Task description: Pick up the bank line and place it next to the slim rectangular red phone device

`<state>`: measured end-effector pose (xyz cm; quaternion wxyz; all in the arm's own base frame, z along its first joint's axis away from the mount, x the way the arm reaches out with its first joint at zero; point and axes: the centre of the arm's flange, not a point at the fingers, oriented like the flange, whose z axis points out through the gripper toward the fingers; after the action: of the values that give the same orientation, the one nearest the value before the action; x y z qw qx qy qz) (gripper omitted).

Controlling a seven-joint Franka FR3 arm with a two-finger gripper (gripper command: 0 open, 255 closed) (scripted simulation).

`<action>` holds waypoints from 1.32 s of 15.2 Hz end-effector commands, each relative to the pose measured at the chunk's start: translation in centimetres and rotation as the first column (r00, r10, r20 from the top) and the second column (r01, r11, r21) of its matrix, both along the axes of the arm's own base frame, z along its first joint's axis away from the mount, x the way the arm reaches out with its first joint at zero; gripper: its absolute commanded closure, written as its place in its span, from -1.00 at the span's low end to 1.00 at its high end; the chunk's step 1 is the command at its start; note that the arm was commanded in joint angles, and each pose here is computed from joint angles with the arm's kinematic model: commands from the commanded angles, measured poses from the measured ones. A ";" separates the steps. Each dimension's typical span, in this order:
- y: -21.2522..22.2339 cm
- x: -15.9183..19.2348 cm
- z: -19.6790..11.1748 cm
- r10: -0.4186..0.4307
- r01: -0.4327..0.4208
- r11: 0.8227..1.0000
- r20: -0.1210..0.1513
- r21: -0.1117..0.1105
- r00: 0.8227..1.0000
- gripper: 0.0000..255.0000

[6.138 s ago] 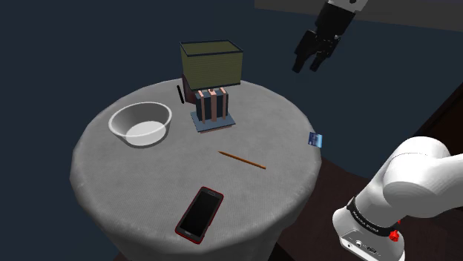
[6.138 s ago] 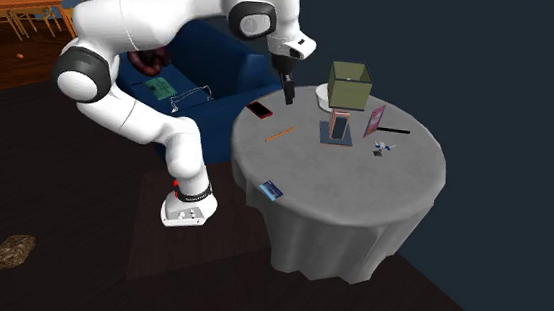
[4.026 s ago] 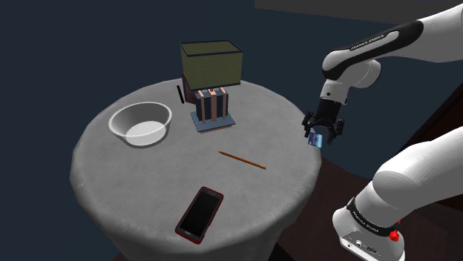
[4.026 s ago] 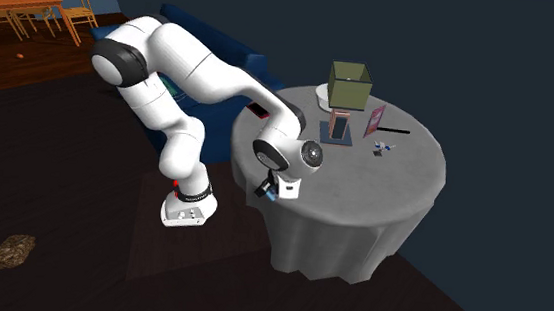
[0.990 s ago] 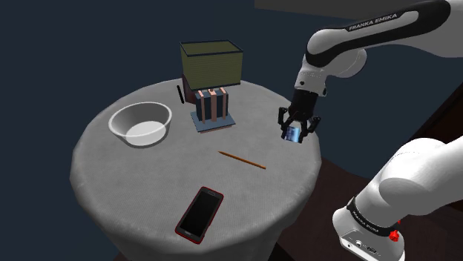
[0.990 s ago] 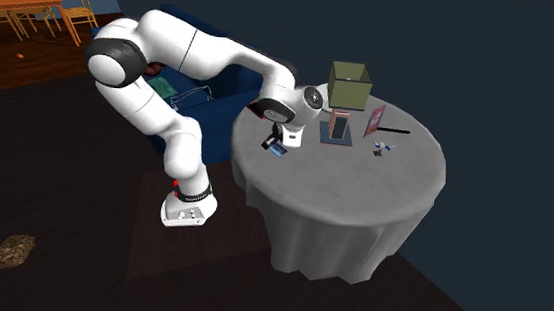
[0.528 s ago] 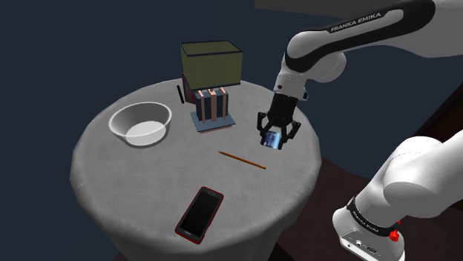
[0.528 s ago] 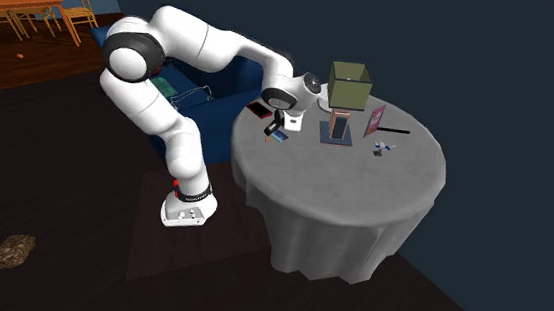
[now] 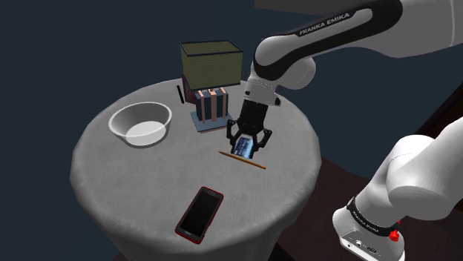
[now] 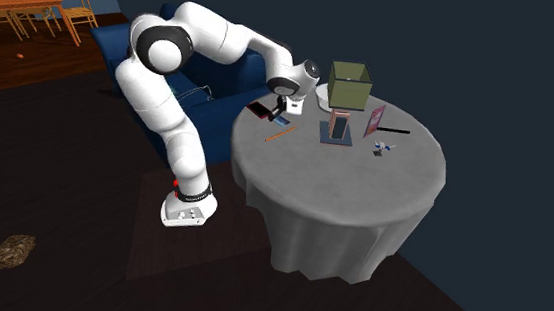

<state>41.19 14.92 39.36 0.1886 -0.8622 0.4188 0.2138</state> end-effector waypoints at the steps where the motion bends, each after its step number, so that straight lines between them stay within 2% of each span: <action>1: 2.7 0.8 0.1 -0.001 0.001 1.000 0.000 0.001 1.000 1.00; 15: 3.5 1.1 -6.7 -0.001 0.001 1.000 0.000 0.001 1.000 1.00; 20: 3.5 1.1 -6.7 -0.001 0.001 1.000 0.000 0.001 1.000 1.00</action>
<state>42.25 18.42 32.69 0.1891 -0.8618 0.4192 0.2140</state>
